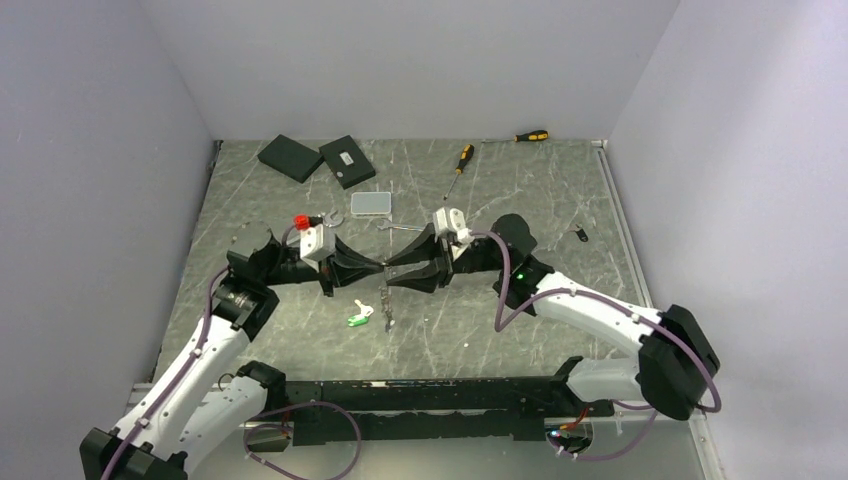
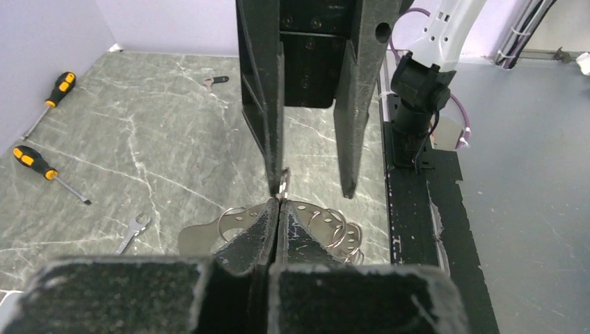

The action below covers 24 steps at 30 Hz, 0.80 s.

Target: Put the keys on the keyring

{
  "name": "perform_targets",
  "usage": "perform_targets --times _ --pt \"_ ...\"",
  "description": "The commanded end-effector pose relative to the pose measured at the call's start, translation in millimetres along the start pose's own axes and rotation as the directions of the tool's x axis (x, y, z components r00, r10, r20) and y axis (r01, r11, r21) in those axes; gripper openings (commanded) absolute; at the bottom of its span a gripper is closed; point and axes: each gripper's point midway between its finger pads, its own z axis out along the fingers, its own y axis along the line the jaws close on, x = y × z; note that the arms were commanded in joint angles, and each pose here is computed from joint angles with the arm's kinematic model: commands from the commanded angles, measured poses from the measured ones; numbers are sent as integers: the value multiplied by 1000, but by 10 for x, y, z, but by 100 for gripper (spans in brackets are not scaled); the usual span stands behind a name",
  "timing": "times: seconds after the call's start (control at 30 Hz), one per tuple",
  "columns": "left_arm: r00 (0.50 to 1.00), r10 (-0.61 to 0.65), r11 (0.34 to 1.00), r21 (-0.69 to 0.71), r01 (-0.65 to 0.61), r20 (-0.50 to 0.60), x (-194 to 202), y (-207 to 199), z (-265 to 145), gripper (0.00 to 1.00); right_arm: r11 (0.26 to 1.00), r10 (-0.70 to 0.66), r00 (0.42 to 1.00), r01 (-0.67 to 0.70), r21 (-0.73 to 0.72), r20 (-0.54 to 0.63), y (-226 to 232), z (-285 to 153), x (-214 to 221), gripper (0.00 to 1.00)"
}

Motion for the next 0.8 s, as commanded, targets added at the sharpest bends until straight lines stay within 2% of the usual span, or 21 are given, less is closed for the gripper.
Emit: perform_targets --times 0.0,0.2,0.27,0.37,0.53,0.77 --pt "997 72 997 21 -71 -28 -82 -31 -9 0 988 -100 987 114 104 -125 -172 -70 2 43" --pt "990 30 999 -13 -32 -138 161 50 -49 0 968 -81 961 139 207 -265 -358 -133 68 44" --pt "987 22 999 -32 -28 -158 209 81 -57 0 968 -46 942 124 218 -331 -384 -146 166 39" --pt "982 11 997 -67 -24 -189 284 138 -61 0 974 -26 918 113 198 -397 -357 -133 251 37" --pt "970 -14 996 -87 -8 -243 386 192 -43 0 977 -16 892 109 181 -452 -315 -133 309 37" --pt "967 -20 996 -94 -5 -255 406 194 -28 0 984 40 872 50 169 -488 -324 -85 514 36"
